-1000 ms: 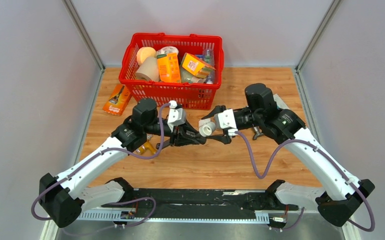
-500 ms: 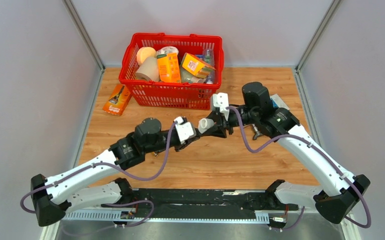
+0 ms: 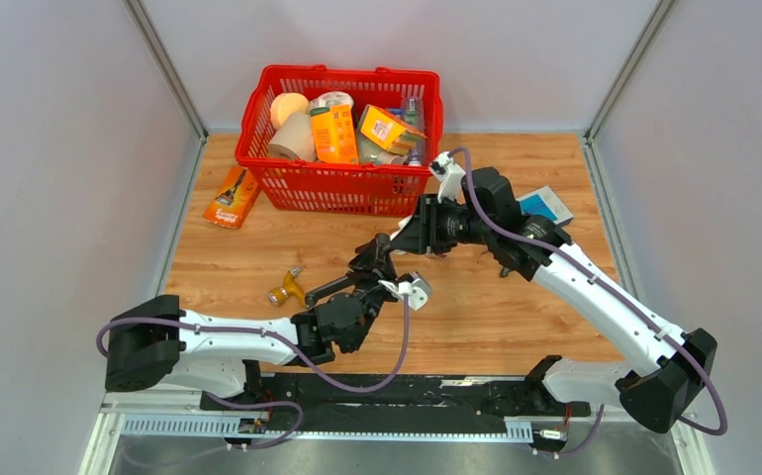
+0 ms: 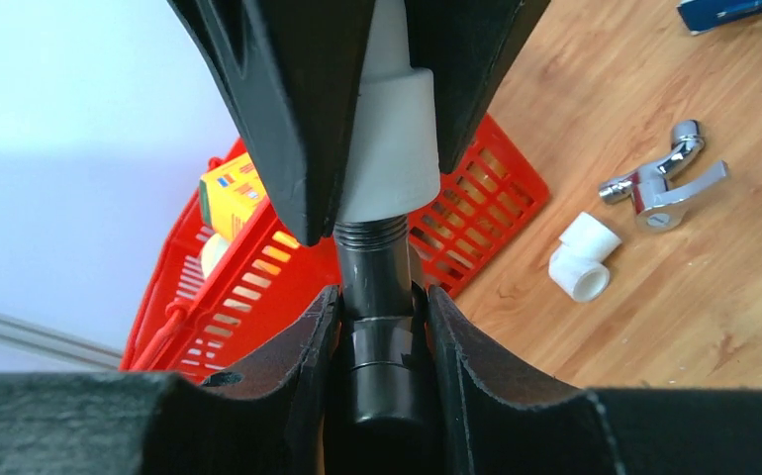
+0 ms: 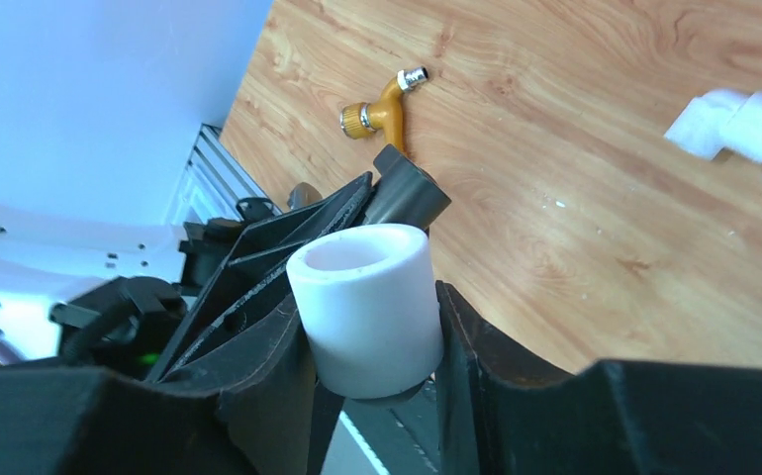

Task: Install the water faucets

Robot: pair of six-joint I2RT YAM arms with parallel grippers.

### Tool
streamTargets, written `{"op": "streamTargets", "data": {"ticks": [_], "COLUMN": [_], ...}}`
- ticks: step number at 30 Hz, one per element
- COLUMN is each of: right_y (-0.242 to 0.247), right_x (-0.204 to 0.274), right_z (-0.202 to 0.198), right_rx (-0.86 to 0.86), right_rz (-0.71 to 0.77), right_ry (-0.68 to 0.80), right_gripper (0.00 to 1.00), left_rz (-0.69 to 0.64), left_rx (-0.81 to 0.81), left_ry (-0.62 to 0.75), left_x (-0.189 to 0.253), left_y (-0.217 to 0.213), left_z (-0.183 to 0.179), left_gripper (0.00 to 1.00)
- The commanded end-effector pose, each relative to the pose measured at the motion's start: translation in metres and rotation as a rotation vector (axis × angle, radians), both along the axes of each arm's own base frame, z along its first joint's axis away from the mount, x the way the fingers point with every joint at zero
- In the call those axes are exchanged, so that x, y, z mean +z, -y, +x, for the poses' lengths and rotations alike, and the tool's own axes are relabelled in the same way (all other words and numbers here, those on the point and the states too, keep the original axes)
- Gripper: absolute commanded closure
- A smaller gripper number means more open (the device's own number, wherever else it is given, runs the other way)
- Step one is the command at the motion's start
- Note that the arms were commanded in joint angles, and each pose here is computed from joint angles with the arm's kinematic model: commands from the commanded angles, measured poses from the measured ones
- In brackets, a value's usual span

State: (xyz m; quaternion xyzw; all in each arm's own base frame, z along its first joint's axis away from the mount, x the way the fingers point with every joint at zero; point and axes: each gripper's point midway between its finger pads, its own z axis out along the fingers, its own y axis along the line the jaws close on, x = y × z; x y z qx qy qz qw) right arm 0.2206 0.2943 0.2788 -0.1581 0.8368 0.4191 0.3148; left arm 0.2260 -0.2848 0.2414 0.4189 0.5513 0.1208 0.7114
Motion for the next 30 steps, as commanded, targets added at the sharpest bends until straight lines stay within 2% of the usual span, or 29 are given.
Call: {"op": "streamTargets", "data": {"ticks": [1,2,3,4,7,8,11,12,15,21,24,26,30], "right_y": [-0.001,-0.001,-0.002,-0.003,-0.001,0.0,0.011,0.015,0.024,0.038,0.043,0.045,0.041], "right_x": [0.012,0.022,0.03,0.039,0.057,0.061,0.075,0.079,0.089,0.089,0.082,0.074,0.059], "right_z": [0.02,0.02,0.019,0.017,0.013,0.011,0.007,0.006,-0.004,-0.04,-0.057,-0.059,-0.073], "right_rx": [-0.18,-0.162,-0.135,-0.091,0.019,0.054,0.131,0.149,0.236,0.455,0.571,0.629,0.786], "right_rz": [0.069,0.08,0.09,0.098,0.087,0.077,0.036,0.018,-0.031,-0.067,-0.098,-0.141,-0.138], "right_ry": [-0.051,-0.011,0.026,0.087,0.262,0.321,0.508,0.568,0.756,1.109,1.299,1.353,1.351], "right_gripper": [0.78,0.69,0.64,0.58,0.42,0.32,0.12,0.0,0.0,0.0,0.0,0.0,0.07], "left_rz": [-0.277,-0.292,-0.343,-0.31,-0.352,-0.313,-0.367,-0.35,-0.365,-0.348,-0.327,-0.303,-0.276], "left_rx": [-0.022,-0.06,-0.091,-0.124,-0.189,-0.254,-0.344,-0.403,-0.482,-0.814,-0.906,-0.967,-1.069], "left_ry": [0.119,0.078,0.03,-0.002,-0.128,-0.168,-0.267,-0.306,-0.389,-0.555,-0.617,-0.65,-0.696], "left_x": [0.072,0.066,0.062,0.055,0.044,0.031,0.028,0.023,0.02,0.033,0.039,0.044,0.053], "left_y": [-0.005,-0.004,-0.001,-0.002,-0.008,-0.002,-0.008,-0.005,-0.012,0.004,0.012,0.019,0.028], "left_z": [-0.012,-0.013,-0.015,-0.014,-0.009,-0.016,-0.019,-0.026,-0.031,-0.07,-0.079,-0.086,-0.098], "left_gripper": [1.0,1.0,1.0,1.0,1.0,1.0,1.0,1.0,1.0,1.0,1.0,1.0,1.0]}}
